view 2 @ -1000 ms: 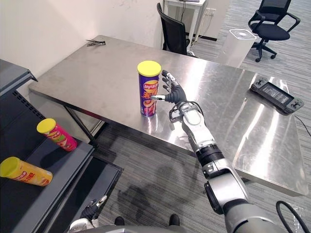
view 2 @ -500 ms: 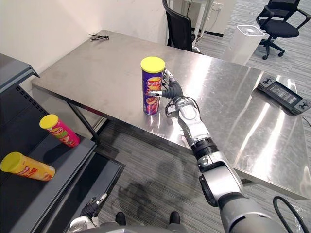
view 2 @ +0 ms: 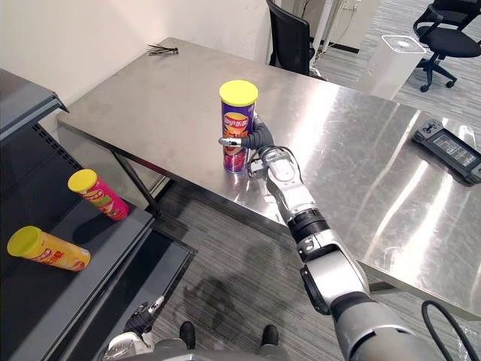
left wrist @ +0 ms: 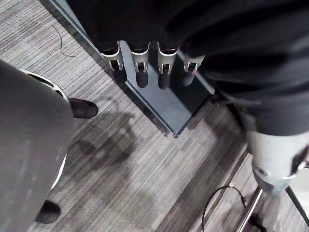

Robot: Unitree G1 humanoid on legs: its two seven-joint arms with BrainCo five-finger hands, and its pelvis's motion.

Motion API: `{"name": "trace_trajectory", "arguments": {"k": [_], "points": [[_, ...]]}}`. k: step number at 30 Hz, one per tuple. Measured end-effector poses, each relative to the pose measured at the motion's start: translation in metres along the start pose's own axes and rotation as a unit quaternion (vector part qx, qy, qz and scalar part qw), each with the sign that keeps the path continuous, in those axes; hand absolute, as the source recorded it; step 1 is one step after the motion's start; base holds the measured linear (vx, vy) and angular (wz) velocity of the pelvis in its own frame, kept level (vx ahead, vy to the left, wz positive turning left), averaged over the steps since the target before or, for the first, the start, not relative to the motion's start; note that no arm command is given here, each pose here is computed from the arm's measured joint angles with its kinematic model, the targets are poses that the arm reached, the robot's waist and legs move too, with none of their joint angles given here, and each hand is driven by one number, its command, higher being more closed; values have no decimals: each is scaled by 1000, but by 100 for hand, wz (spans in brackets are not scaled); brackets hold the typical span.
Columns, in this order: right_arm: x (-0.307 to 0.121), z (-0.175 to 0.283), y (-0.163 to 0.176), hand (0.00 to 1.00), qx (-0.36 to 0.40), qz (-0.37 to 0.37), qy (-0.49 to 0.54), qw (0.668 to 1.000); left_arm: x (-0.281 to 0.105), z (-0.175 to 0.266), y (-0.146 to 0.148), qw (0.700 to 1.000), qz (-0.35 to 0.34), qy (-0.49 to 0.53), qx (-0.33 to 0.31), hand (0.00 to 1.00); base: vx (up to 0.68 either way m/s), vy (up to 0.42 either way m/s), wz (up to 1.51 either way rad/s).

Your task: Put the gum and the chips on the shelf.

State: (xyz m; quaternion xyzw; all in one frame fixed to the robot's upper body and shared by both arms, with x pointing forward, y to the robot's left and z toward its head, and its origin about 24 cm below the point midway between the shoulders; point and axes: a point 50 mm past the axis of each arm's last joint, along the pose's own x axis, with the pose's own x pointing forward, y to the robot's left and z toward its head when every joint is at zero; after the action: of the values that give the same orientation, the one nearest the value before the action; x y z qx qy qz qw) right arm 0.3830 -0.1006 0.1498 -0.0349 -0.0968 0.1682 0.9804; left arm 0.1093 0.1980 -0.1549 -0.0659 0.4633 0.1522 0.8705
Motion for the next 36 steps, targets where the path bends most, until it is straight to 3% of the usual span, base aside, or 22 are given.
{"name": "trace_trajectory", "arguments": {"k": [15, 21, 28, 36], "points": [[1, 3, 6, 100, -19, 11, -7, 1000, 0, 4, -1, 1000, -3, -7, 4, 0, -1, -1, -1], [-22, 15, 11, 100, -10, 9, -67, 998, 1, 5, 0, 1000, -1, -7, 5, 0, -3, -7, -4], [-70, 85, -31, 100, 6, -84, -269, 959, 0, 1, 4, 1000, 10, 0, -5, 0, -32, -20, -4], [-123, 84, -72, 100, -11, -183, -299, 936, -3, -8, 8, 1000, 18, 12, 3, 0, -24, -19, -6]]}}
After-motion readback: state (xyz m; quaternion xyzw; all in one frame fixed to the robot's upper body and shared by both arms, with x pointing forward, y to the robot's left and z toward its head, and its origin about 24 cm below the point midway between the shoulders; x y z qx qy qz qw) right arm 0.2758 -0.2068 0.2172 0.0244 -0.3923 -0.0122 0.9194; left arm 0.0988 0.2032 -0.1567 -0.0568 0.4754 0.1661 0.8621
